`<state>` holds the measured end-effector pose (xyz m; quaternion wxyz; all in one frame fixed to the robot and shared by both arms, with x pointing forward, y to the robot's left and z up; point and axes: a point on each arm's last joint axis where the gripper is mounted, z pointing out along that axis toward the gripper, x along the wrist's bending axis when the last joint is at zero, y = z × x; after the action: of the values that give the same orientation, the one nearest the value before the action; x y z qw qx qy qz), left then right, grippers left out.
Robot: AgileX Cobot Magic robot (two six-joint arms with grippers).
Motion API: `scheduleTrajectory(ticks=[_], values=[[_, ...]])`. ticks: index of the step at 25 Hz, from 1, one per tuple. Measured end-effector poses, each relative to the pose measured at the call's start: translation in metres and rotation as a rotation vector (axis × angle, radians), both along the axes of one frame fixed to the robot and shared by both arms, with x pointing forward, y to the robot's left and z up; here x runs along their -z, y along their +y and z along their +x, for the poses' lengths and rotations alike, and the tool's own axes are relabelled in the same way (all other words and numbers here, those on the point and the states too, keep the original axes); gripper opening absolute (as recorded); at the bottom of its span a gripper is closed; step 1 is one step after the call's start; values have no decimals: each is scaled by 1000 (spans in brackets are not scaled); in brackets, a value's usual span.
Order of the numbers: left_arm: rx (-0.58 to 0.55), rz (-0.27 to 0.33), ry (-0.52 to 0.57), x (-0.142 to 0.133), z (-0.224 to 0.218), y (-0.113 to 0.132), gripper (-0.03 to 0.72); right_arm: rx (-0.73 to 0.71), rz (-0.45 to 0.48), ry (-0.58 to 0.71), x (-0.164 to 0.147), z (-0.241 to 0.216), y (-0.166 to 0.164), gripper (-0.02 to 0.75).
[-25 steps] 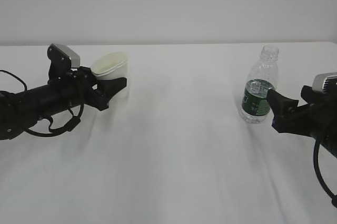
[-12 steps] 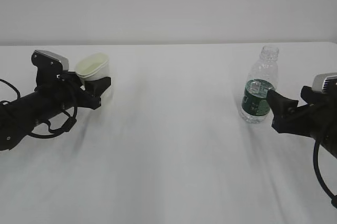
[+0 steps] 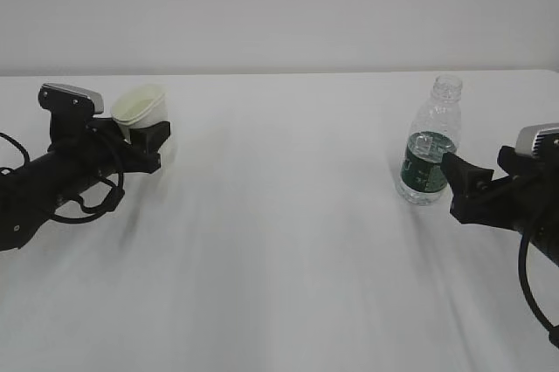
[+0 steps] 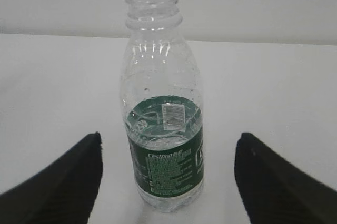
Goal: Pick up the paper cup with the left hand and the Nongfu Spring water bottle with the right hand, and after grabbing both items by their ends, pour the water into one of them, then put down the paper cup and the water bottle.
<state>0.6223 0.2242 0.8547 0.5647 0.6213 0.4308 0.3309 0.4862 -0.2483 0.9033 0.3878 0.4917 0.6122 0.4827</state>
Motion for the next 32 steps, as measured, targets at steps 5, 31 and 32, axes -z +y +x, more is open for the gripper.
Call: scheduleTrajectory(ticks=[5,31,32], values=[[-46,6,-8,0,2,4,405,0,0,0,0,0,0,588],[-88,26,23,15,1,8,400,0,0,0,0,0,0,588],[-88,26,23,15,1,8,400,0,0,0,0,0,0,588]])
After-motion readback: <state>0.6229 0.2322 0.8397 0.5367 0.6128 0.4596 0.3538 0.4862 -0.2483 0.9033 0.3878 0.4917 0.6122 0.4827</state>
